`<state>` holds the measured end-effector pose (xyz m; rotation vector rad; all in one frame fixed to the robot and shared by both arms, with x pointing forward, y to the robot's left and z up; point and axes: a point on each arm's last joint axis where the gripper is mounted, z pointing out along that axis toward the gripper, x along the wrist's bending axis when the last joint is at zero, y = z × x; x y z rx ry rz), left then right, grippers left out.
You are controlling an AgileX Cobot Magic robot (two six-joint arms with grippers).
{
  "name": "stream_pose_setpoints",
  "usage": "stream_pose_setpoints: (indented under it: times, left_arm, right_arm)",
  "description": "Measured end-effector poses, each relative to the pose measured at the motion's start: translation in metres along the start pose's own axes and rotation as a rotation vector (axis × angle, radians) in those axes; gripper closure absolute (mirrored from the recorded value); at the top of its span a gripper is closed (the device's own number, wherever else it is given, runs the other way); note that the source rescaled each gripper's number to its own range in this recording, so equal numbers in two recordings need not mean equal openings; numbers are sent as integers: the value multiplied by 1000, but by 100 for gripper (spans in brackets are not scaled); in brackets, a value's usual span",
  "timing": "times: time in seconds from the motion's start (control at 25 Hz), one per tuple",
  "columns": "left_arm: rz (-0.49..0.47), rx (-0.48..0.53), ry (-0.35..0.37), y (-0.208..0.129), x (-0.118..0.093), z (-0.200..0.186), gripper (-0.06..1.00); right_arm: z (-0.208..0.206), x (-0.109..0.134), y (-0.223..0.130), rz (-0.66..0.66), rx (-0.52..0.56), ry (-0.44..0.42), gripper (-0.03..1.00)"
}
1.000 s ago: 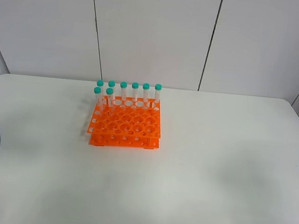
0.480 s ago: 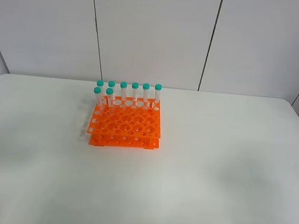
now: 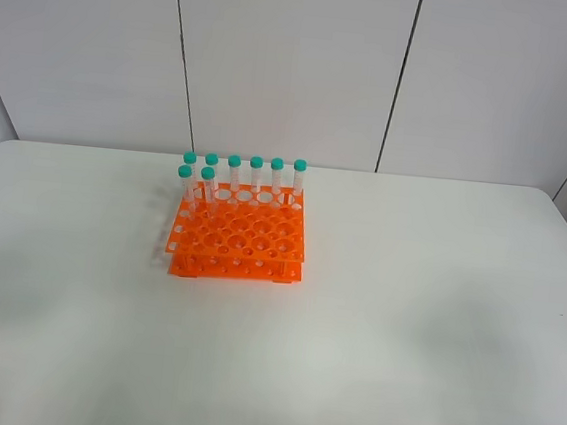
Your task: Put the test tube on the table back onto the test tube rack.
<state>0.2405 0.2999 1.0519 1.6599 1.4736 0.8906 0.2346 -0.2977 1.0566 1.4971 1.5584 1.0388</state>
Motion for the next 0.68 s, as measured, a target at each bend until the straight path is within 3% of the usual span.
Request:
stream_pose_setpoints:
  times: [0.16, 0.68]
  left_arm:
    - [1, -44, 2, -3, 0, -6, -6]
    - [1, -44, 2, -3, 0, -6, -6]
  right_arm:
    - [0, 0, 0, 0, 0, 0, -1]
    - [0, 0, 0, 0, 0, 0, -1]
